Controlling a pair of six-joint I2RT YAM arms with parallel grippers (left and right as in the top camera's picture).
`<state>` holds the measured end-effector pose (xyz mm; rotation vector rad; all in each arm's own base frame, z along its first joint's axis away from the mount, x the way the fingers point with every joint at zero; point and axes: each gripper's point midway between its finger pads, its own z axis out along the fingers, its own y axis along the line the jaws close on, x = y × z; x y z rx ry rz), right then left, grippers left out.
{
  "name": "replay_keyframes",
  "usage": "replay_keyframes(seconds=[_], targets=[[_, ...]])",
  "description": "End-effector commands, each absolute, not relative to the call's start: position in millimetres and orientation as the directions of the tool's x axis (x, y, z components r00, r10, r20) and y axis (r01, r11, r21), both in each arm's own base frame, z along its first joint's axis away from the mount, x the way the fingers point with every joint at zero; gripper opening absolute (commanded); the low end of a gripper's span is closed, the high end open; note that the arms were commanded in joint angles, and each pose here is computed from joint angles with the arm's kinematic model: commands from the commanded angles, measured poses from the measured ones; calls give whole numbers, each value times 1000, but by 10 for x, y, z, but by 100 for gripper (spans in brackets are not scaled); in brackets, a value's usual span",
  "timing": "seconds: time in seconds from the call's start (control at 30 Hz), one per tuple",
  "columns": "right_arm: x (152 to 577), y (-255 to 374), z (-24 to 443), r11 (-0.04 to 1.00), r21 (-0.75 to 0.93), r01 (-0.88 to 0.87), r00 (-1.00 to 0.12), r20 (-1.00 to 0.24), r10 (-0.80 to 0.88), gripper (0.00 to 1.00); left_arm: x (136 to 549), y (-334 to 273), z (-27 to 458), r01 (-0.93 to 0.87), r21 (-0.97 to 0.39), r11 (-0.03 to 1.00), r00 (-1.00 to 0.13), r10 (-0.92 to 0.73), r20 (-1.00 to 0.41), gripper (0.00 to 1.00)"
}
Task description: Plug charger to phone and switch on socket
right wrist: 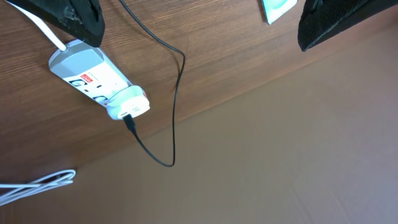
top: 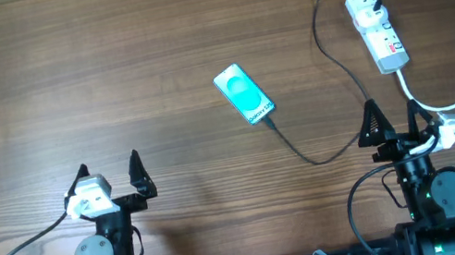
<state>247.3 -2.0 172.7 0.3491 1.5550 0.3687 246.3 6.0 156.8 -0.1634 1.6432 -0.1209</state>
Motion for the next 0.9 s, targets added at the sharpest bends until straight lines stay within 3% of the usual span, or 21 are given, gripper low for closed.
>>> replay_keyframes(seconds=[0.0,0.1,0.27,0.87], targets=[[2466,-33,1755,936,353,-6,1,-936,353,100,2461,47,1566,-21,-159,987,-72,-160,-984,100],[2466,41,1753,990,136,-40,-3,-991,136,100,2461,47,1565,-21,-159,987,-73,-160,-984,100],[2465,73,1753,998,23,-53,2,-1000,23,100,2461,47,1566,-21,-159,987,-72,-160,-984,100],[2466,55,1756,999,28,-43,2,-1000,28,100,2461,47,1566,-21,-159,987,-72,-160,-984,100]])
